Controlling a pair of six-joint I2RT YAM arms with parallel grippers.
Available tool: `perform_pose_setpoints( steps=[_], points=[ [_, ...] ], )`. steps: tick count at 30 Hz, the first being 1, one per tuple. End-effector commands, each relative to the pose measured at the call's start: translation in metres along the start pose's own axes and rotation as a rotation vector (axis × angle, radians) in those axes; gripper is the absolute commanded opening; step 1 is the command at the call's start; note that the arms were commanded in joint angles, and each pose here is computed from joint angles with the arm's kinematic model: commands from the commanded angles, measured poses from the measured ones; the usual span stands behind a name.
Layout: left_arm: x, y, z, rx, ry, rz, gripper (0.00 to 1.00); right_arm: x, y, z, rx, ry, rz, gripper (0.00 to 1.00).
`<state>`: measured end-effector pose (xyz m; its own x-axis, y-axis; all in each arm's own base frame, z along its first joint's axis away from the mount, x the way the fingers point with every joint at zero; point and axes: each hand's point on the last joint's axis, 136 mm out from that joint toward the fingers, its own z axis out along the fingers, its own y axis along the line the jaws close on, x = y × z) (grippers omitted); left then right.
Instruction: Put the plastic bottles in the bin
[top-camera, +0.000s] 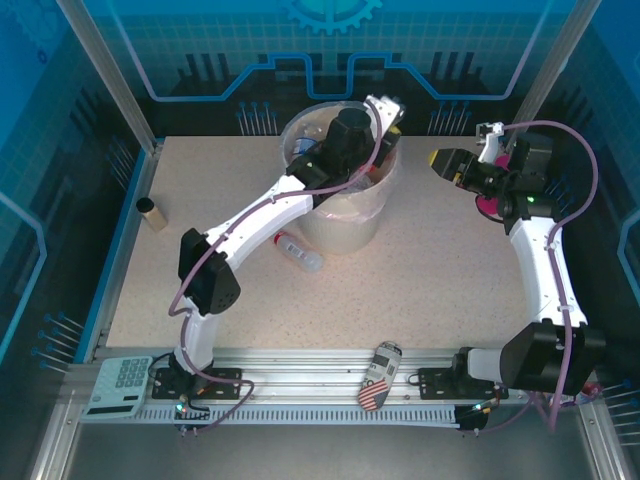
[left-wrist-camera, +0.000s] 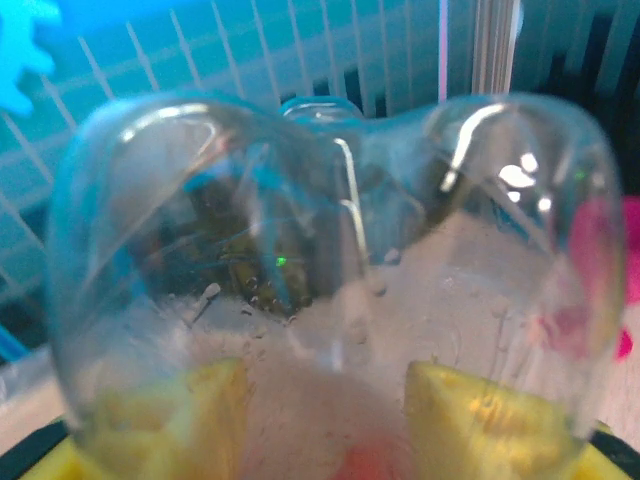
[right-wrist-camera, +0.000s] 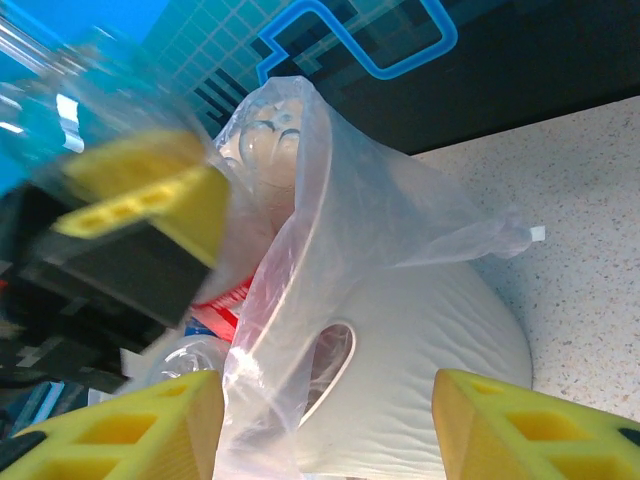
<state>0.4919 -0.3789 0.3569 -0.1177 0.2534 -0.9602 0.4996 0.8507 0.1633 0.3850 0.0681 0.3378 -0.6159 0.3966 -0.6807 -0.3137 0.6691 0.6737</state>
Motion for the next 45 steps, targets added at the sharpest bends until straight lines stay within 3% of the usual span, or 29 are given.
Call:
perform_pose_setpoints(
  steps=[1, 4, 9, 14, 16, 23, 28, 32, 39, 45],
  points=[
    [0.028, 0.004, -0.003, 0.004, 0.116, -0.028, 0.50, -0.005, 0.009, -0.003, -0.032, -0.015, -0.022, 0.58],
    [0.035, 0.009, -0.005, 0.001, 0.139, -0.047, 0.61, -0.005, 0.010, -0.004, -0.028, -0.016, -0.027, 0.58],
    [0.000, 0.010, -0.027, 0.040, 0.055, -0.084, 0.99, -0.003, 0.011, -0.001, -0.027, -0.007, -0.031, 0.58],
    [-0.043, 0.017, -0.048, 0.046, -0.042, -0.115, 0.99, -0.001, 0.013, 0.003, -0.028, -0.001, -0.037, 0.58],
    [-0.051, 0.018, -0.047, 0.046, -0.058, -0.112, 0.94, 0.000, 0.013, 0.006, -0.028, 0.004, -0.034, 0.58],
    [-0.040, 0.017, -0.028, 0.026, -0.021, -0.163, 0.76, -0.019, 0.031, 0.007, -0.068, -0.033, -0.062, 0.57],
    [-0.055, 0.036, -0.051, 0.008, -0.084, -0.283, 0.78, -0.064, 0.062, 0.002, -0.097, -0.111, -0.134, 0.56],
    [-0.058, 0.077, -0.086, -0.119, -0.088, -0.327, 0.82, -0.085, 0.064, 0.020, -0.089, -0.114, -0.160, 0.56],
    [0.002, 0.169, -0.142, -0.368, -0.038, -0.477, 0.78, -0.105, 0.059, 0.064, -0.080, -0.098, -0.183, 0.54],
    [0.078, 0.174, -0.138, -0.409, 0.112, -0.522, 0.78, -0.084, 0.066, 0.107, -0.094, 0.006, -0.212, 0.52]
  ],
)
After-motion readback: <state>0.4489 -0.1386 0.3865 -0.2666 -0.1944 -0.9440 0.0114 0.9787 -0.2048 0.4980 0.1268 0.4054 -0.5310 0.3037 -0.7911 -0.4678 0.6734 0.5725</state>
